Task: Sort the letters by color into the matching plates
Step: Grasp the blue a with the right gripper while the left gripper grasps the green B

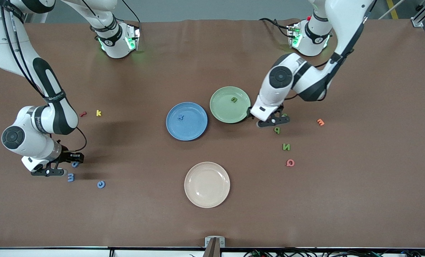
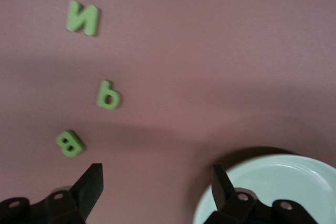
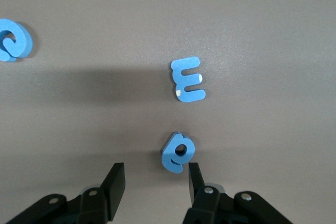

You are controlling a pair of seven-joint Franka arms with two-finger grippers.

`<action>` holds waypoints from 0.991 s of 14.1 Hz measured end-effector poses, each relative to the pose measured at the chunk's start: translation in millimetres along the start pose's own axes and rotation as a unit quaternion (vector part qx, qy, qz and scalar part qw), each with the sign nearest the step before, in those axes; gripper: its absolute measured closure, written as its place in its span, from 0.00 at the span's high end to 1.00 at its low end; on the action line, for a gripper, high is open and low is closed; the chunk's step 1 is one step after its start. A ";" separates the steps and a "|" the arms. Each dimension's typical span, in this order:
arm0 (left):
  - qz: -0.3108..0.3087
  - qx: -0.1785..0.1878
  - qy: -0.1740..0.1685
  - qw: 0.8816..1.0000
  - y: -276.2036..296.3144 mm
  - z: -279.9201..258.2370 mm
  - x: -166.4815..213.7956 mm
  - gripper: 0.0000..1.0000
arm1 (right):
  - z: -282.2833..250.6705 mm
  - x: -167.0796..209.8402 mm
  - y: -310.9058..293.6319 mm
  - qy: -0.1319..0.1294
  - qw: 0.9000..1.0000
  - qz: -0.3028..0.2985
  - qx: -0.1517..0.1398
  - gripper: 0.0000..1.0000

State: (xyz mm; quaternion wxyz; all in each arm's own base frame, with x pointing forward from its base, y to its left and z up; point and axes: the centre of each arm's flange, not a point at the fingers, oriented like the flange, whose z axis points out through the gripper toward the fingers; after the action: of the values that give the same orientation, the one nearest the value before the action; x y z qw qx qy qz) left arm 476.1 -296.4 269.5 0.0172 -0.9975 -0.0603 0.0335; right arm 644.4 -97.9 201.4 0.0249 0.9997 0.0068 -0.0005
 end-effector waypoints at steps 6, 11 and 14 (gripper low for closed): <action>0.037 0.008 -0.008 0.999 -81.1 23.3 15.8 0.92 | 12.0 1.1 13.0 -0.004 1.000 -0.019 0.002 0.58; 0.046 -0.015 0.019 0.999 -108.5 52.7 4.1 0.92 | 21.1 5.2 14.5 -0.005 1.000 -0.021 0.004 0.58; 0.056 -0.024 0.020 0.998 -111.4 70.0 -11.2 0.92 | 25.2 7.1 14.8 -0.005 1.000 -0.023 0.005 0.58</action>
State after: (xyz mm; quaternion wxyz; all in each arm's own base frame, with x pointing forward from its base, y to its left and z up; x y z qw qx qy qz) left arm 446.9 -185.1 204.7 -0.0070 -0.9999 -0.0046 0.0134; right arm 651.7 -113.8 176.9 0.0202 0.9993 0.0295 -0.0065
